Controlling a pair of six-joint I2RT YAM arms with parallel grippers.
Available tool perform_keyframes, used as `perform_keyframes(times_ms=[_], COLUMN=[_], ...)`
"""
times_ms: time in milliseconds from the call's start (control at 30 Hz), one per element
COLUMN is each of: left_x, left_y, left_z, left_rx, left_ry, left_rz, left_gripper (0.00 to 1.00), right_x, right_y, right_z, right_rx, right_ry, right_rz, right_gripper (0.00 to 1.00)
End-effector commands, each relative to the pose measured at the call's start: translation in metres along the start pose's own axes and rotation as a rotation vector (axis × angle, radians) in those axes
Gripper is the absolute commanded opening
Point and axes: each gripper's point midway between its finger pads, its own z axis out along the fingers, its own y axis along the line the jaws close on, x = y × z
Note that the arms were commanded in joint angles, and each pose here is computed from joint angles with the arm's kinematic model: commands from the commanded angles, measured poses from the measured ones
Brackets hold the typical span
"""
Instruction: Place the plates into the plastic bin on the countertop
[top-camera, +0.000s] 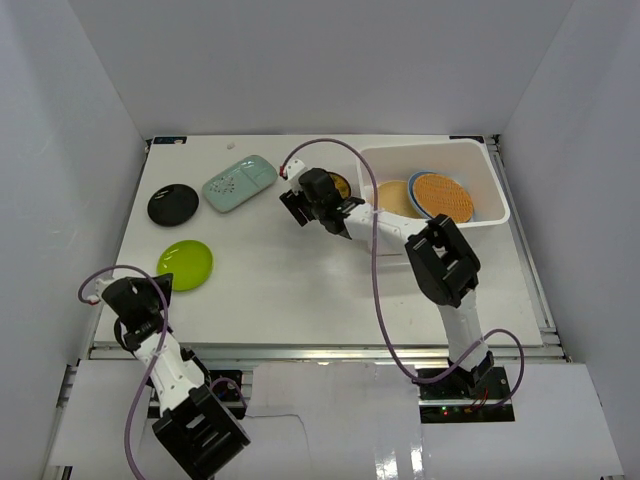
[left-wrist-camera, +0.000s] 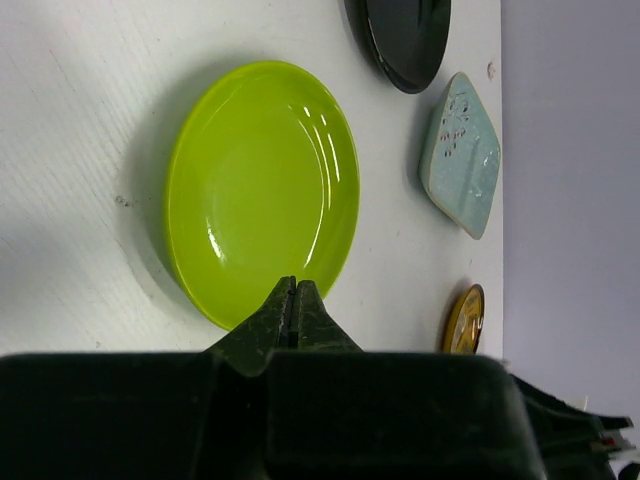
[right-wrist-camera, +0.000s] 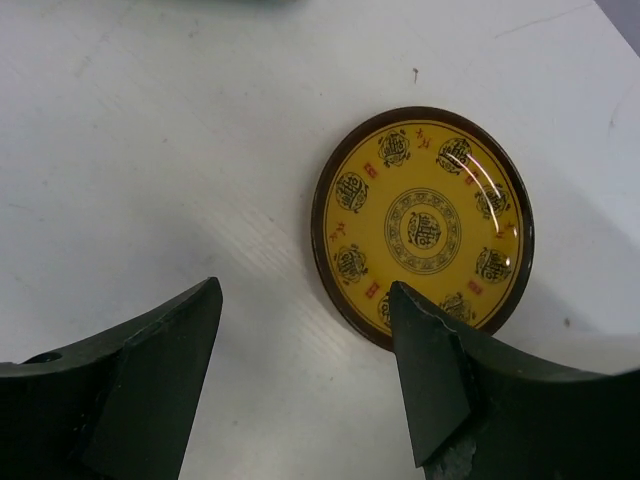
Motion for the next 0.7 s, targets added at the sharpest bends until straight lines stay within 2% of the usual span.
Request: perform_keyframes(times_ms=[0, 133, 200, 233, 367, 433, 533, 567, 633, 667], left_x=[0.005, -0.002, -0.001, -0.002, -0.006, -0.003, -0.004, -0.003, -0.008, -0.007], left_y=[-0.004, 0.004, 0.008, 0.009, 0.015, 0.022, 0.031, 0.035, 0.04, 0.046], left_z=[-0.004, 0.002, 0.005, 0.006, 0.005, 0.006, 0.006, 0.005, 0.004, 0.003], left_rx=[0.003, -0.059, -0.084, -0.096, -0.141, -0.169, -0.225, -0.248, -0.293, -0.329], left_ry=[0.051, 0.039, 0.062, 0.056, 0.044, 0.057, 0.058, 0.062, 0.051, 0.054], left_rz=[0.034, 0.058, 0.041, 0.041, 0.041, 0.036, 0.029, 0.026, 0.029, 0.027], left_gripper=[0.0, 0.02, 0.19, 0.43, 0.81, 0.83, 0.85, 0.85, 0.86, 0.86], right_x=[-0.004, 0.021, 0.028, 0.03, 0.041, 0.047, 0.052, 0.052, 0.055, 0.057], right_y=[-0.015, -0.017, -0.02, -0.019, -0.022, -0.02, -0.016, -0.014, -0.008, -0.003], right_z=[0.017, 0.042, 0.048, 0.054, 0.066, 0.071, 0.076, 0.077, 0.077, 0.076], right_rx=[0.018, 0.011, 0.003, -0.005, 0.019, 0.014, 0.003, -0.003, -0.028, -0.036], right_ry=[0.063, 0.131, 0.148, 0.152, 0.174, 0.185, 0.188, 0.186, 0.183, 0.185], right_rz=[-0.199, -0.252, -0.244, -0.242, -0.251, -0.25, -0.238, -0.234, -0.232, -0.236], right_gripper=[0.73, 0.7, 0.68, 0.67, 0.59, 0.55, 0.42, 0.32, 0.26, 0.14])
